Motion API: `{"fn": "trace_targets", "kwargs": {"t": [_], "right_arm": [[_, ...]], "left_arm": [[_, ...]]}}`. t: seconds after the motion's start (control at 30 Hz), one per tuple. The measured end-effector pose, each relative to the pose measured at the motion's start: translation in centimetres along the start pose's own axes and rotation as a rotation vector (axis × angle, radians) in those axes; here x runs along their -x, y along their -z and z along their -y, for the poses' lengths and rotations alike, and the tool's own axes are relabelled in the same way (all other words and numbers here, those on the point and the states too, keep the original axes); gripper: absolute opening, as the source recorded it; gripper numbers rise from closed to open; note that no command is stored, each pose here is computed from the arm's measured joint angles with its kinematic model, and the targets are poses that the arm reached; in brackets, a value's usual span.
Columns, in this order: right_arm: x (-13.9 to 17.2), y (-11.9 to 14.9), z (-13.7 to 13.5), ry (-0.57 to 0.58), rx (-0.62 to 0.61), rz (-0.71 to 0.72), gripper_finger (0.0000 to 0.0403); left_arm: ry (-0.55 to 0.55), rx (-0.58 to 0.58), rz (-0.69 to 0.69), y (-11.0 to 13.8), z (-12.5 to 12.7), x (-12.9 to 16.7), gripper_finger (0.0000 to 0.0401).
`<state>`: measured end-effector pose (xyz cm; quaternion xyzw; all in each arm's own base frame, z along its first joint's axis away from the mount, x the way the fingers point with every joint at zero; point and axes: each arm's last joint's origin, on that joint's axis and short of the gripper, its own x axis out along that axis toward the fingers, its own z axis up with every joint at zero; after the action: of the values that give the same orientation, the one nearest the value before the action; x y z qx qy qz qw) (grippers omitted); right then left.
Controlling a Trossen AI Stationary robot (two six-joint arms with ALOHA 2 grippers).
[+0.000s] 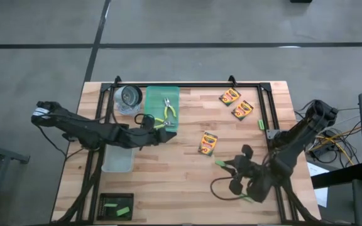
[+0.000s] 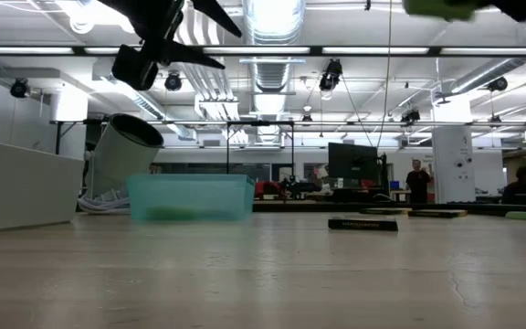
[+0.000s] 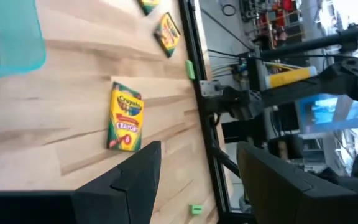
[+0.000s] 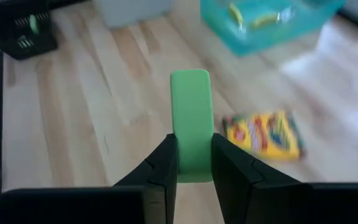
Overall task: Pick & Place School Supplies
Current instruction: Put the green eraser into the black bin
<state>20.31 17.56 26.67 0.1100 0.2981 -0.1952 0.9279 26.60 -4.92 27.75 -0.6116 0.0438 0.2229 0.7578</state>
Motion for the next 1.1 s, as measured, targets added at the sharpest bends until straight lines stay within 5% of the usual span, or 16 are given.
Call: {"fn": "trace_targets", "kwargs": {"t": [0.37,0.87,1.1], "right_arm": [[-1.6,-5.6,0.8,0.008,0.102,-0.021,0.0073],[-6.5,-7.6,2.2,-0.139,0.106,0.083,0.0073],[-7.8,-7.7,3.1,-0.123,0.075,0.111,0.0073]], "left_arm": [[0.007,0.076,-0.12,0.4,0.0,0.0,0.0216],[0.053,0.066,-0.209,0.6,0.5,0.0,0.0216],[0.055,0.059,-0.208,0.6,0.5,0.0,0.0216]]}}
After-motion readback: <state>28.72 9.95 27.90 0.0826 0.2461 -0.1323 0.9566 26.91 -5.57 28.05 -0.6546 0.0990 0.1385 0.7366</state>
